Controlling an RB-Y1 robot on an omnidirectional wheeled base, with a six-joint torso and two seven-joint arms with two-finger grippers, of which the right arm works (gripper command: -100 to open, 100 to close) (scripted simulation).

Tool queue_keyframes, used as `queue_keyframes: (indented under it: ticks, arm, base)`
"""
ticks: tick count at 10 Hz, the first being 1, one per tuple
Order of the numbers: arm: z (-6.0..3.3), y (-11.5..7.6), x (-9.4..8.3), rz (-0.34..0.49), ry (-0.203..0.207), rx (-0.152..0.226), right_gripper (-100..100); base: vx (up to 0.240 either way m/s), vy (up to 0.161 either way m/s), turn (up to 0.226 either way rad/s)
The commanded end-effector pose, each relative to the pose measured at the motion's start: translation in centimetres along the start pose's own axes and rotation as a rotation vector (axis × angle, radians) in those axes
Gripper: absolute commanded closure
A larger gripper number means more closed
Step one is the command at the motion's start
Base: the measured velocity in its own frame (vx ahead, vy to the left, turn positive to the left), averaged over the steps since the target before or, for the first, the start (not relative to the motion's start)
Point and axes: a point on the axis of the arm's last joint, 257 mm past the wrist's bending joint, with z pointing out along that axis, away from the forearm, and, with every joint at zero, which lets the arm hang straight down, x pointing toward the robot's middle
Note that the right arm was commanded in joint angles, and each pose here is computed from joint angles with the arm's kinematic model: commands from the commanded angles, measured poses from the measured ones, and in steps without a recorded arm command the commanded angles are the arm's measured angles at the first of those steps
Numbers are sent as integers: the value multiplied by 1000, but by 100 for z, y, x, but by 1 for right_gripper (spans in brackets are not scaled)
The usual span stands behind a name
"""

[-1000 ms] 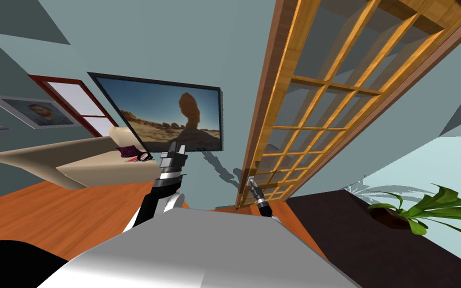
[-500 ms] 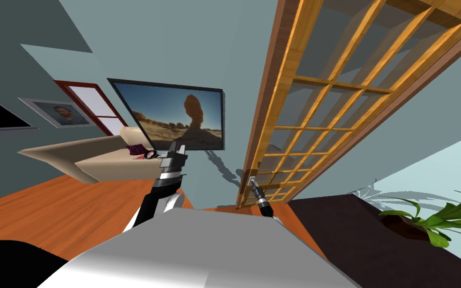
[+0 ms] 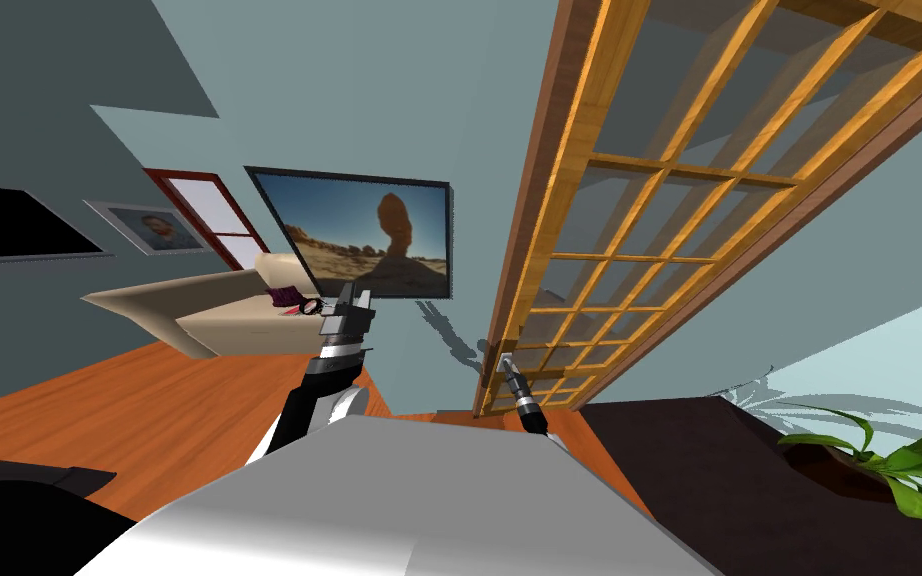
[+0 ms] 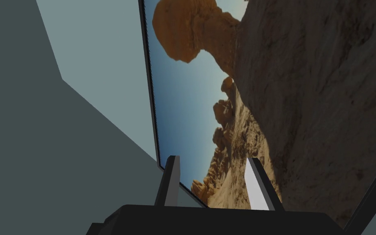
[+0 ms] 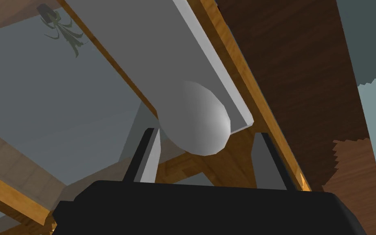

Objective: Pull the door open

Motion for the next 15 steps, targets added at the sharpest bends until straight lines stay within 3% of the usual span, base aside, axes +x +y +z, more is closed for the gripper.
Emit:
queue_keyframes:
  ticks: [1, 5, 15]
  arm:
    - [-17, 83, 101, 45, 13, -11, 100]
    - [-32, 17, 36, 188, -9, 6, 100]
    - [-67, -110, -76, 449, -52, 33, 100]
  base:
    - [-16, -7, 44]
    - [-33, -11, 86]
    - [-30, -13, 76]
